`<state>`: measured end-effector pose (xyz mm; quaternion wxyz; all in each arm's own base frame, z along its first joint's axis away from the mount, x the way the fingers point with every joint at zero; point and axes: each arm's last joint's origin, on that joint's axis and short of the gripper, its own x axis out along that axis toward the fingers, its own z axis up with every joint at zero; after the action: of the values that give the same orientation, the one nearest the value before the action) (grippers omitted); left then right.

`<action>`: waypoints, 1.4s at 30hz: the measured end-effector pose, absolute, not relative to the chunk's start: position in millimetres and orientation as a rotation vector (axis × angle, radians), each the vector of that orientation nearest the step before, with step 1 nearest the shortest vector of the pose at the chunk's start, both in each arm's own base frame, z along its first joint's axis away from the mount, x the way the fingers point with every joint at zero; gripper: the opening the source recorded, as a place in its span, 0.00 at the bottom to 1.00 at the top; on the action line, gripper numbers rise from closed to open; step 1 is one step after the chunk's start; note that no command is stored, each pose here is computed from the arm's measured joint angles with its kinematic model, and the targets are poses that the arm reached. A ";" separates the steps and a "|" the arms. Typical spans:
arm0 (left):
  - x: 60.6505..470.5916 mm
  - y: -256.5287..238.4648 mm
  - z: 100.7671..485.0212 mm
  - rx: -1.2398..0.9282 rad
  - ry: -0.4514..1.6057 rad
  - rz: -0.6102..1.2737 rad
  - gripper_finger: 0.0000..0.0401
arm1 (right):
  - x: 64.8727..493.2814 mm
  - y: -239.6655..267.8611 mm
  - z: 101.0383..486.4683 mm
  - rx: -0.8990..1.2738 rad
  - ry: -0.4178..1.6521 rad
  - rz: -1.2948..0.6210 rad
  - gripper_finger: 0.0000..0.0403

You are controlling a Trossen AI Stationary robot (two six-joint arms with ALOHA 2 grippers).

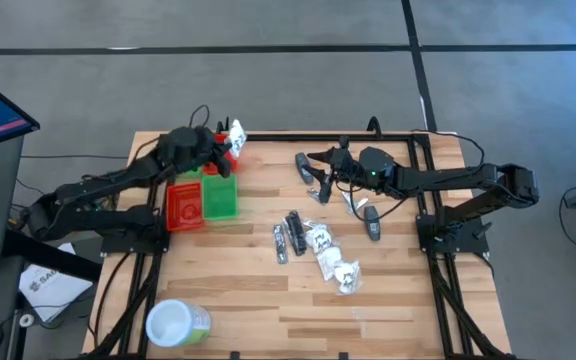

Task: Pick & Place Travel size toiletries
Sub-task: Put the white cotton pack into the top red bin

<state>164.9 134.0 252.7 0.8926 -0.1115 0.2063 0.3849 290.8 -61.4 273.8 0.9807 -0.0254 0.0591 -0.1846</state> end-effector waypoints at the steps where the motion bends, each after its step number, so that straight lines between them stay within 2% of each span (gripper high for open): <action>1: 163.7 136.2 257.0 -0.228 0.462 0.806 0.00 | 290.7 -61.4 273.7 -0.051 0.120 -0.372 0.36; 8: 164.0 152.0 275.8 -0.219 0.714 0.810 0.00 | 290.6 -61.4 272.5 -0.051 0.132 -0.371 0.33; 15: 174.3 166.3 276.2 -0.205 1.006 0.740 0.00 | 290.5 -61.3 271.2 -0.051 0.145 -0.371 0.32; 18: 179.9 173.3 281.0 -0.184 1.086 0.768 0.00 | 290.5 -61.3 271.2 -0.051 0.145 -0.371 0.32; 25: 187.6 185.1 291.4 -0.030 1.276 0.755 0.00 | 290.5 -61.3 271.3 -0.051 0.145 -0.371 0.32; 31: 192.3 192.4 275.7 0.108 1.480 0.657 0.00 | 290.5 -61.3 271.2 -0.051 0.145 -0.371 0.31; 35: 198.4 199.3 259.4 0.186 1.621 0.660 0.00 | 290.5 -61.3 271.3 -0.051 0.145 -0.371 0.31; 42: 205.6 206.5 243.5 0.279 1.733 0.610 0.00 | 290.5 -61.3 271.3 -0.051 0.145 -0.371 0.31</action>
<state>205.6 206.5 243.5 0.5987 0.1205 0.7470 0.2628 290.5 -61.3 271.3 0.9799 -0.0253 0.0718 -0.1842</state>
